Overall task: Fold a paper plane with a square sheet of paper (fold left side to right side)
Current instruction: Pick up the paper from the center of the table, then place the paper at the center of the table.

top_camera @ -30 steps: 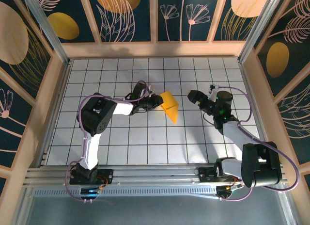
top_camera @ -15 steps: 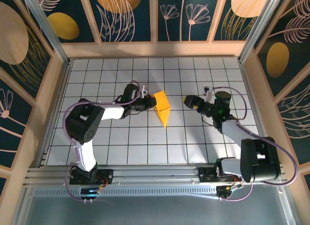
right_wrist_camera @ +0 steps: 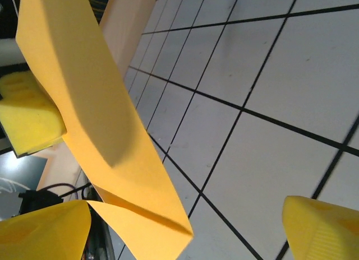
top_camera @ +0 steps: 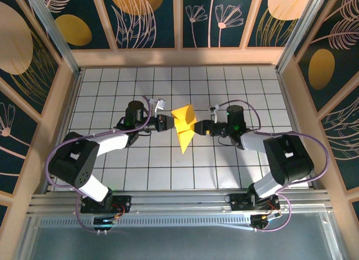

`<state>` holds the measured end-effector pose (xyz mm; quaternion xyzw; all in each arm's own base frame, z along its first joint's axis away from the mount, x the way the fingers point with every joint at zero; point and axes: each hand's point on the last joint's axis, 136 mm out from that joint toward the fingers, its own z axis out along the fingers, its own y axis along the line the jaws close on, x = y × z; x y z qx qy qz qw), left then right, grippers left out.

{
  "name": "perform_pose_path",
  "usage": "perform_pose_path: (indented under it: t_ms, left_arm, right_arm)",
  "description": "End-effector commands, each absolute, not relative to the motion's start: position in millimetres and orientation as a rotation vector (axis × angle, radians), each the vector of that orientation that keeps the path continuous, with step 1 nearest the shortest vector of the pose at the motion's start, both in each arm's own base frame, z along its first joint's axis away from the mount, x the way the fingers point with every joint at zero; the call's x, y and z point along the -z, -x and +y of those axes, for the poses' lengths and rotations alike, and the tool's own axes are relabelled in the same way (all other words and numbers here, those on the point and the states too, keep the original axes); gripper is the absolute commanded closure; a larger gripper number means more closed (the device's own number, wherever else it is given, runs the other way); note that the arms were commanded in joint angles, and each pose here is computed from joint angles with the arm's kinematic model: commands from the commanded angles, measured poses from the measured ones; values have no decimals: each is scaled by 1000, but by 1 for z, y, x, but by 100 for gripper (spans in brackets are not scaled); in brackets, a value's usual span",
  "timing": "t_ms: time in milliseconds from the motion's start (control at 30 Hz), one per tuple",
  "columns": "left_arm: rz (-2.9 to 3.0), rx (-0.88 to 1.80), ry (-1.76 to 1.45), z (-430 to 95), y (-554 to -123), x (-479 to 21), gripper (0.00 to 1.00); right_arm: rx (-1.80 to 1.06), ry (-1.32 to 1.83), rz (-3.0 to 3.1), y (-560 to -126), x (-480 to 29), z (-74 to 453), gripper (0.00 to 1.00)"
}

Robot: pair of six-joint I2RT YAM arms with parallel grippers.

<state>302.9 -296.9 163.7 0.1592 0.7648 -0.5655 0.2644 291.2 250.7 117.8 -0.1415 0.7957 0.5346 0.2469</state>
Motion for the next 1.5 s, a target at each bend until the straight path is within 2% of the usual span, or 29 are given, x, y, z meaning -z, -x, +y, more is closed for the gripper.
perform_pose_path:
  t_ms: [0,300,533,1000,1133,1233,1300,1467]
  left_arm:
    - [2017,1542,-522,-299,-297,-170,100]
    - [2149,1406,-437,-292,-313,-139,100]
    - [2188,1415,-435,-293,-311,-125,100]
    - [2211,1446,-435,-294,-307,-113,100]
    - [2222,1434,-421,-293,-307,-109,99]
    - [2229,1335,-362,-284,-316,-104,79]
    - [2229,1257,-309,-276,-322,-102,66]
    - [2244,1033,-182,-248,-334,-97,58]
  right_arm:
    - [-1518,506,2047,-292,-143,266,14]
    - [-1471,522,2074,-298,-147,266,35]
    - [-1426,513,2094,-308,-146,264,50]
    - [-1392,476,2137,-328,-135,269,71]
    - [-1387,452,2155,-332,-129,270,84]
    - [-1375,408,2185,-337,-122,269,96]
    - [-1348,360,2227,-341,-110,266,100]
    - [-1313,211,2324,-348,-83,258,100]
